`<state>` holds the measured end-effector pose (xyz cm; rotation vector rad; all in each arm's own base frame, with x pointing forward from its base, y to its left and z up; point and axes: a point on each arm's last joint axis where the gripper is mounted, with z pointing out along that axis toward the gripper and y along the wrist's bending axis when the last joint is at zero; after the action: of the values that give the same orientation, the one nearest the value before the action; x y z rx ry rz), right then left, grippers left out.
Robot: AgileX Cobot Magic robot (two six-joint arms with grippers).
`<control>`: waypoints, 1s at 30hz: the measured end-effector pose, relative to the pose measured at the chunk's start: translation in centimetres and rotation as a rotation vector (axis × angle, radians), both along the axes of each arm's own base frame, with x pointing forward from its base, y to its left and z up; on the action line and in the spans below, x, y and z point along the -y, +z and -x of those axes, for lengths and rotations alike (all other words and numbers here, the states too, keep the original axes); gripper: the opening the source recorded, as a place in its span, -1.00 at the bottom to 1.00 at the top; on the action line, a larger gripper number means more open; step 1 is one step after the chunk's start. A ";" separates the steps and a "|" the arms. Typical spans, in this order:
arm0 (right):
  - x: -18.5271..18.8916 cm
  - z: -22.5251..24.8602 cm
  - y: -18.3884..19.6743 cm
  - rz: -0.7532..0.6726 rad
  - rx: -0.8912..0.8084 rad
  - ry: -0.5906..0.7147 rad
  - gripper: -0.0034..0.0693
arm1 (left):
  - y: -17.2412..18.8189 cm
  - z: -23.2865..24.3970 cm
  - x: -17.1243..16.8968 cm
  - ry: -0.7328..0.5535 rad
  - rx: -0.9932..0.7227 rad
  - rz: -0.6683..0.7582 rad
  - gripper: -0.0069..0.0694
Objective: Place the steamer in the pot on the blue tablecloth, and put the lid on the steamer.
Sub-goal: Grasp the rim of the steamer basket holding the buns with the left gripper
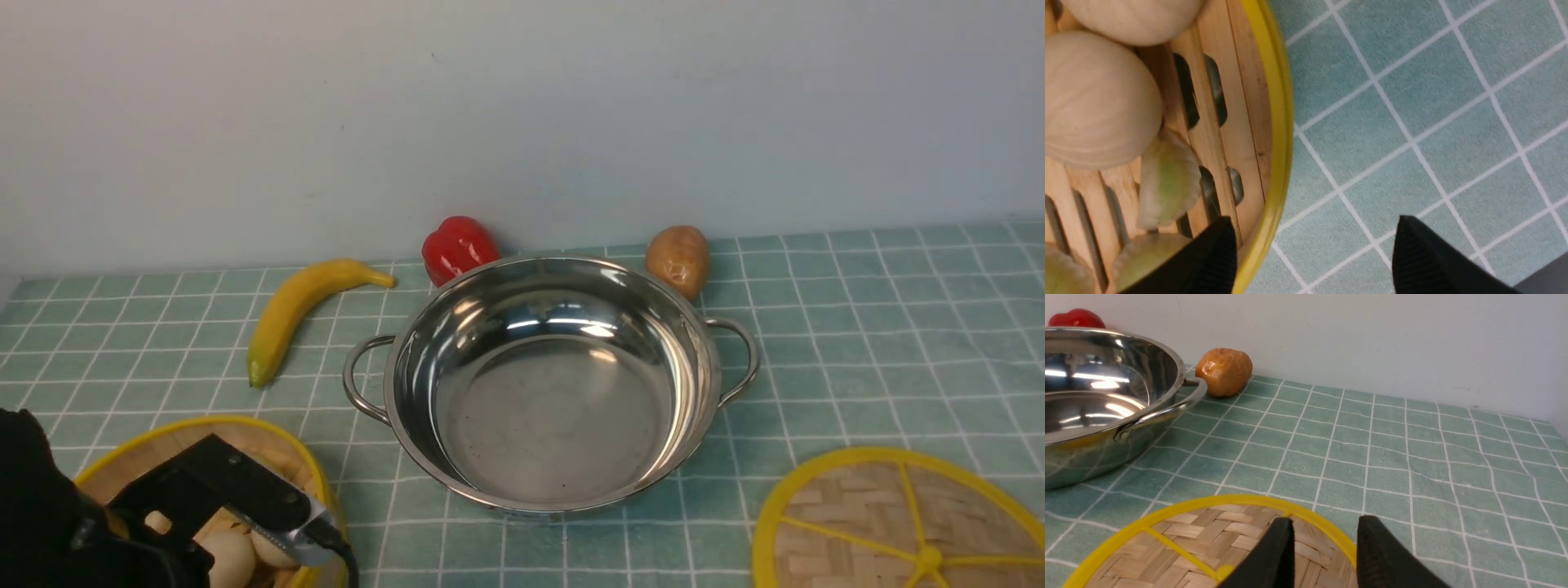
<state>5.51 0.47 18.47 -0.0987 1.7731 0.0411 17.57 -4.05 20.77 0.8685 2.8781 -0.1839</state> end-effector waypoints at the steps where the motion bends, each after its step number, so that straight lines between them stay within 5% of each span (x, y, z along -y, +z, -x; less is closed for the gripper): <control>1: 0.0 0.0 0.0 0.000 0.000 0.000 -0.24 | -0.3 -0.3 0.0 0.003 -0.003 -0.001 0.42; 22: 0.0 0.0 0.0 0.000 0.000 0.000 -0.24 | -4.2 -3.2 0.6 0.042 -0.027 0.005 0.39; 24: 0.0 0.0 0.0 0.000 0.000 0.000 -0.24 | -4.2 -3.2 0.6 0.045 -0.028 0.007 0.32; 30: 0.0 0.0 0.0 0.000 0.000 0.000 -0.24 | -4.3 -3.2 0.6 0.046 -0.030 0.011 -0.34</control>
<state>5.51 0.47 18.47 -0.0987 1.7731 0.0411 20.82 -4.66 16.49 0.8040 2.9187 -0.2101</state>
